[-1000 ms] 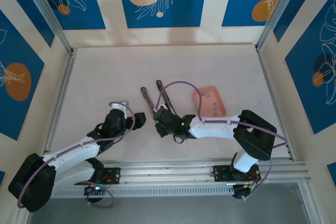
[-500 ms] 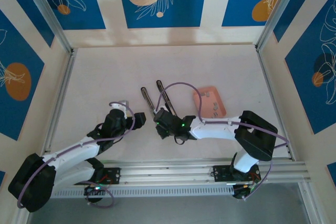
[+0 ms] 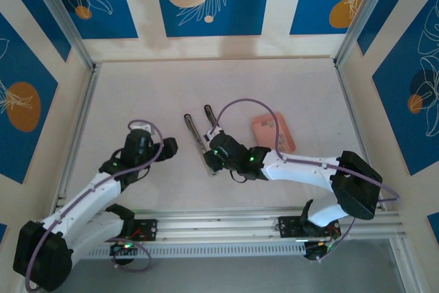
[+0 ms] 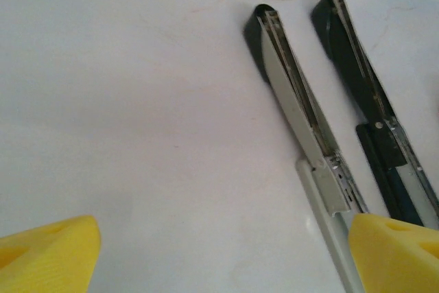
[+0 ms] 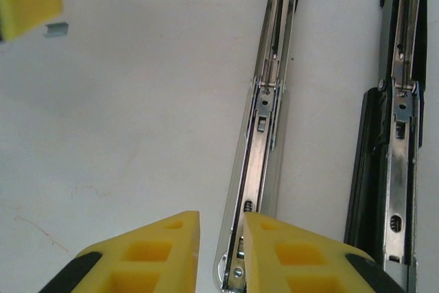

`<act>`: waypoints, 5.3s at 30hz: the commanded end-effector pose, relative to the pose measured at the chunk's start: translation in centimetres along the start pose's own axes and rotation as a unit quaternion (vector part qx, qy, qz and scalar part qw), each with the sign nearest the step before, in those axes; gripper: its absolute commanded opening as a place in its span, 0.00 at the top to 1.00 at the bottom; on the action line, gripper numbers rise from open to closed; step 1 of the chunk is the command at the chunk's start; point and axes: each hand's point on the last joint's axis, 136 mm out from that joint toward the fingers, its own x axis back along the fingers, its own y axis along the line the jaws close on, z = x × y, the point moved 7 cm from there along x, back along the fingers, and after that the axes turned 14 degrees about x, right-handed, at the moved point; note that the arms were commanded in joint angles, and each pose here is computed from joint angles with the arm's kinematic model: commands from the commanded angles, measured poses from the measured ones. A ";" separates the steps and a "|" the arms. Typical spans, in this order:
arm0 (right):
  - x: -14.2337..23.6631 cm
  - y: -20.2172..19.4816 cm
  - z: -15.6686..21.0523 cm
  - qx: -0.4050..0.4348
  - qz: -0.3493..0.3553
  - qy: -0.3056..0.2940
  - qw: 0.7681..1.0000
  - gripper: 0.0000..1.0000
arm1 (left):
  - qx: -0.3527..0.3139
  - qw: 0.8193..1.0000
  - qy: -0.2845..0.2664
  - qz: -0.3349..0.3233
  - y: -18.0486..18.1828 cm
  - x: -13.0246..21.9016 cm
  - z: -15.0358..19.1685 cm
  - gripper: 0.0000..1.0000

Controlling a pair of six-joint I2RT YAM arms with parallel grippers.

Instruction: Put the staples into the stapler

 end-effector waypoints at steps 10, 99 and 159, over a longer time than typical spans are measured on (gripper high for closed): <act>-0.8 -0.7 0.0 0.009 -0.060 -0.036 0.997 0.73 | -0.319 0.874 0.307 -0.202 0.6 1.4 -3.7 0.11; 3.3 -5.6 1.3 -0.045 -0.083 -0.136 0.986 0.70 | -0.232 0.941 0.239 0.059 -1.0 -1.4 -5.6 0.84; 5.7 0.0 -9.3 0.228 -0.431 -0.281 0.827 0.66 | -0.300 0.750 0.007 0.589 -10.8 8.5 0.1 0.80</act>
